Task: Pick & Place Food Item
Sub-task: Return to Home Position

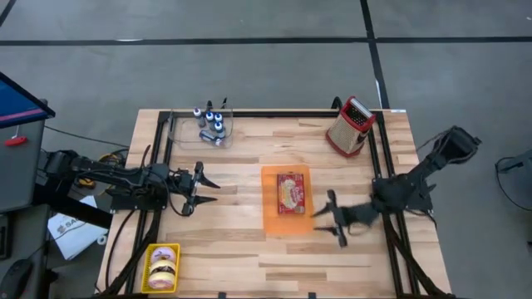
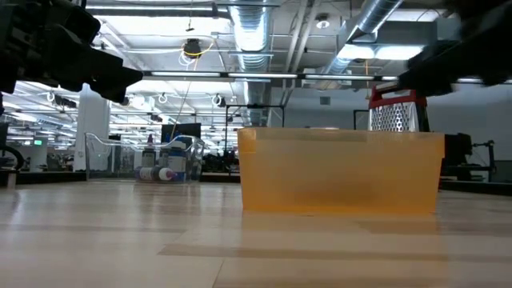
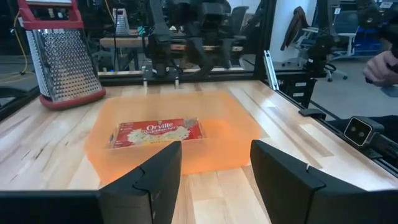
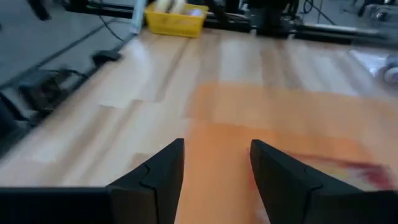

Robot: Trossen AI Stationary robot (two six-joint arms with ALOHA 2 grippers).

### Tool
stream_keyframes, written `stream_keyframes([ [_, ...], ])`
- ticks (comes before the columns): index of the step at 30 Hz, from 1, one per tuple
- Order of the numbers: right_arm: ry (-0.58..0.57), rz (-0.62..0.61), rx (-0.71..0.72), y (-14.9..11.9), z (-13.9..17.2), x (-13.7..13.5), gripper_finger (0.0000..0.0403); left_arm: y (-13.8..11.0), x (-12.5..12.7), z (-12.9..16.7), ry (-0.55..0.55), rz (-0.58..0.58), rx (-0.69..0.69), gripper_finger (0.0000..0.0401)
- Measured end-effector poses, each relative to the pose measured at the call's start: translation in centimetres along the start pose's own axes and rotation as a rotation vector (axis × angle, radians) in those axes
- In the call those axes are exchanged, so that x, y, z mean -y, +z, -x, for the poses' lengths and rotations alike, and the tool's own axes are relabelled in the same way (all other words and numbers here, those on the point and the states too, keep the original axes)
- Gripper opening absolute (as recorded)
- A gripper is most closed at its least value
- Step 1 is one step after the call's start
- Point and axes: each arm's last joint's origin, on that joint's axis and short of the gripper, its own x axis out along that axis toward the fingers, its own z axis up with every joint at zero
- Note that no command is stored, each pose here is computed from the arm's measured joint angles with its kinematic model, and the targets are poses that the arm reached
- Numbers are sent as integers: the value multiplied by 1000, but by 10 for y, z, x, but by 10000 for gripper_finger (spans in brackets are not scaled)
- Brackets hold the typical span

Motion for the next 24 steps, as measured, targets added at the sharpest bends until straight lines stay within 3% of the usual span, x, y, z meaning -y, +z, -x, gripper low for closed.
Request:
stream_keyframes([
  [6,88,96,22,10,-10,50,177,1,0,0,0,0,6,188],
  [13,53,160,149,-5,19,92,177,1,0,0,0,0,7,187],
  [20,40,171,255,-28,48,97,177,1,0,0,0,0,7,187],
  [24,64,186,281,-26,57,93,177,1,0,0,0,0,7,187],
])
